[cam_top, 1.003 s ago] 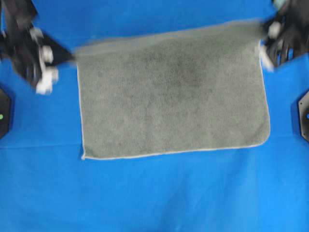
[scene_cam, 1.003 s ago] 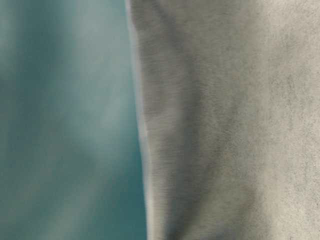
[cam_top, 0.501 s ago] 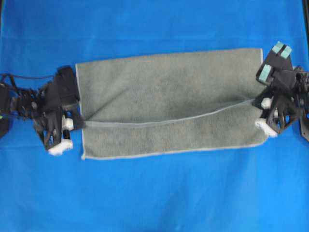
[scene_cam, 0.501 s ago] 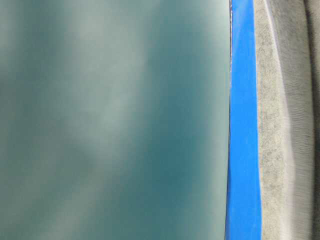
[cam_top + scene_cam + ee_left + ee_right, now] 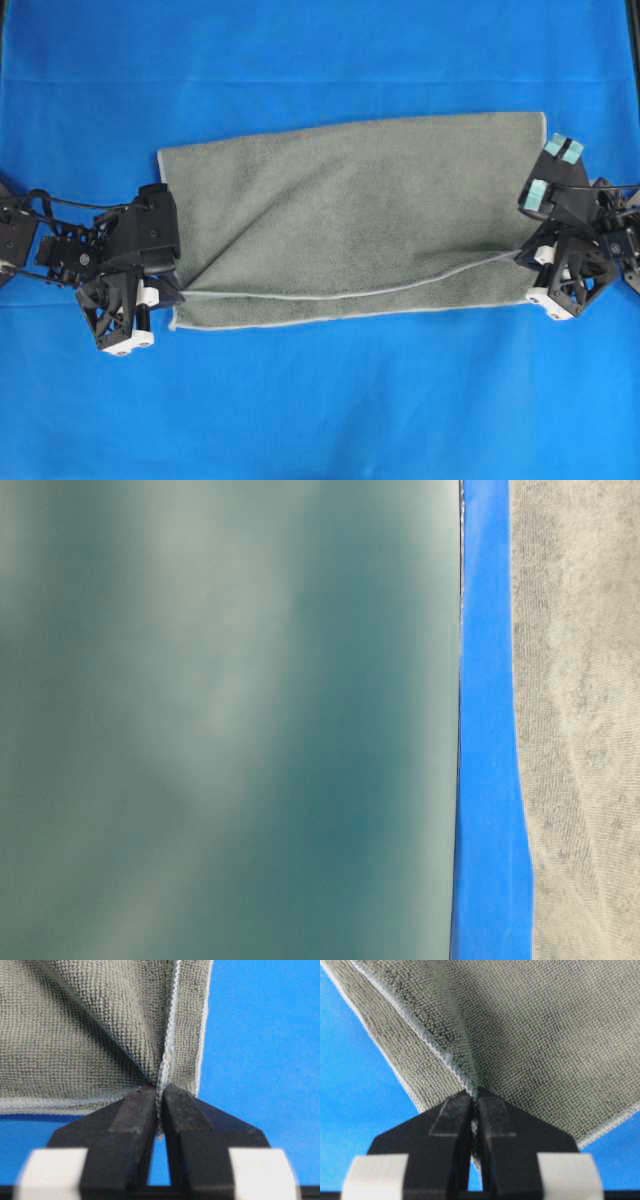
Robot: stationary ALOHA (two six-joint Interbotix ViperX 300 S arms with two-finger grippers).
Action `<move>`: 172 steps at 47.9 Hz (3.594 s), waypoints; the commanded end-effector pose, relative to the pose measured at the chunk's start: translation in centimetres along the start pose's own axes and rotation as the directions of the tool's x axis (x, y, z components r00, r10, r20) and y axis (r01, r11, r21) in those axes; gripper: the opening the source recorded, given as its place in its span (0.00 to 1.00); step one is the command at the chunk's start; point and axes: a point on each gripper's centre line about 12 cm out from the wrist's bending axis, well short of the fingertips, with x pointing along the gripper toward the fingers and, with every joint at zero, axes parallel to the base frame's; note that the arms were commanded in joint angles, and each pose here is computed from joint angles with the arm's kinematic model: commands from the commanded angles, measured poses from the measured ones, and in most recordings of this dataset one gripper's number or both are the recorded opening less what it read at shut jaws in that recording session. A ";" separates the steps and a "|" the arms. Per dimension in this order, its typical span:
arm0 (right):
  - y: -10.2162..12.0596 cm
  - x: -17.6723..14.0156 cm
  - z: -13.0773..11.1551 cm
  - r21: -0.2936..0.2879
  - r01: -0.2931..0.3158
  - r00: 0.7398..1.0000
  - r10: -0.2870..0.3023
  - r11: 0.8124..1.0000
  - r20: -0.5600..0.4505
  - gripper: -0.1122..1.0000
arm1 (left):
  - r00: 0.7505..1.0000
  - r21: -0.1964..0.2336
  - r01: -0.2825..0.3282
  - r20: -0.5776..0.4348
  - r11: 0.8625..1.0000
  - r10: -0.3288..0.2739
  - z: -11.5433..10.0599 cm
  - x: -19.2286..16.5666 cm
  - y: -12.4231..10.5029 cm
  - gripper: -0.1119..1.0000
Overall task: Fold a large towel.
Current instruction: 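Fold the far edge over toward the near edge with both grippers, then grasp the folded towel's two ends with left and right grippers, then rotate the towel vertical, left gripper swinging its end toward the robot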
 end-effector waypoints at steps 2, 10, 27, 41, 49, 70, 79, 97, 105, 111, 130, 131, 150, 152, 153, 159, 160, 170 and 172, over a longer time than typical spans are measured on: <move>1.0 -0.2 0.5 -0.006 -0.025 1.000 0.025 1.000 0.009 0.35 | 0.999 0.004 0.022 0.033 1.000 -0.022 1.0 -0.5 -0.7 0.29; 2.1 -2.5 1.3 -0.023 -0.023 1.000 0.023 0.999 0.015 0.71 | 0.997 0.036 0.046 0.054 0.998 -0.048 1.7 -2.2 -1.7 0.76; -3.6 -6.1 6.5 0.002 0.249 0.943 -0.243 0.969 0.226 0.66 | 0.968 0.075 -0.068 0.246 0.995 0.048 5.6 -8.0 3.0 0.75; -12.4 -2.4 8.8 0.159 0.475 0.857 -0.496 0.866 0.141 0.66 | 0.933 0.021 -0.303 0.211 0.953 0.292 6.2 -6.5 12.3 0.75; -14.3 1.0 8.4 0.155 0.427 0.887 -0.446 0.891 0.121 0.66 | 0.939 0.013 -0.329 0.114 0.944 0.325 4.6 -3.2 14.7 0.75; -16.3 3.9 6.0 0.138 0.431 0.898 -0.439 0.892 0.029 0.66 | 0.941 -0.008 -0.338 0.015 0.941 0.338 1.3 1.0 16.7 0.72; -16.3 4.1 5.8 0.110 0.427 0.901 -0.433 0.898 0.035 0.64 | 0.943 -0.004 -0.334 -0.015 0.943 0.334 0.6 1.2 16.6 0.55; -14.0 4.1 5.2 0.091 0.282 0.946 -0.293 0.955 0.141 0.12 | 0.950 -0.053 -0.311 -0.054 0.949 0.308 1.1 0.3 15.0 0.14; -11.9 0.6 6.5 0.109 0.287 0.925 -0.305 0.952 0.227 0.12 | 0.957 -0.037 -0.291 -0.027 0.956 0.290 3.4 -3.5 12.9 0.14; -9.6 -3.5 7.5 0.107 0.283 0.901 -0.303 0.953 0.311 0.12 | 0.962 -0.015 -0.269 0.054 0.963 0.269 5.3 -7.8 10.7 0.14; -2.5 -13.6 8.3 -0.014 0.069 0.855 -0.052 0.998 0.516 0.12 | 0.936 -0.046 -0.165 0.309 0.985 0.171 7.1 -17.3 5.8 0.14; -2.4 -13.5 8.4 -0.014 0.071 0.856 -0.054 0.997 0.515 0.12 | 0.936 -0.049 -0.157 0.312 0.986 0.165 7.1 -17.2 5.6 0.14; -6.9 -14.8 16.4 0.140 0.264 0.721 -0.292 0.954 0.629 0.12 | 0.824 0.188 0.176 0.509 0.966 -0.249 9.6 -15.3 -4.7 0.14; -7.7 -14.9 17.7 0.155 0.264 0.697 -0.299 0.952 0.651 0.12 | 0.813 0.209 0.194 0.512 0.958 -0.277 10.0 -14.7 -5.7 0.14; -8.1 -14.9 18.3 0.160 0.261 0.688 -0.300 0.952 0.661 0.12 | 0.808 0.219 0.203 0.513 0.954 -0.289 10.2 -14.4 -6.2 0.14; -10.2 -14.7 21.3 0.177 0.243 0.641 -0.295 0.954 0.708 0.12 | 0.794 0.253 0.234 0.508 0.939 -0.335 11.9 -12.3 -8.8 0.14; -10.5 -14.6 21.8 0.178 0.239 0.635 -0.293 0.954 0.715 0.12 | 0.794 0.258 0.236 0.504 0.937 -0.339 12.2 -11.8 -9.2 0.14; -12.8 -13.9 26.5 0.180 0.230 0.594 -0.284 0.956 0.752 0.12 | 0.789 0.319 0.256 0.477 0.913 -0.388 17.2 -7.8 -15.1 0.14; -12.9 -13.7 27.4 0.174 0.231 0.591 -0.280 0.957 0.756 0.12 | 0.782 0.332 0.260 0.478 0.907 -0.399 18.2 -7.4 -16.3 0.14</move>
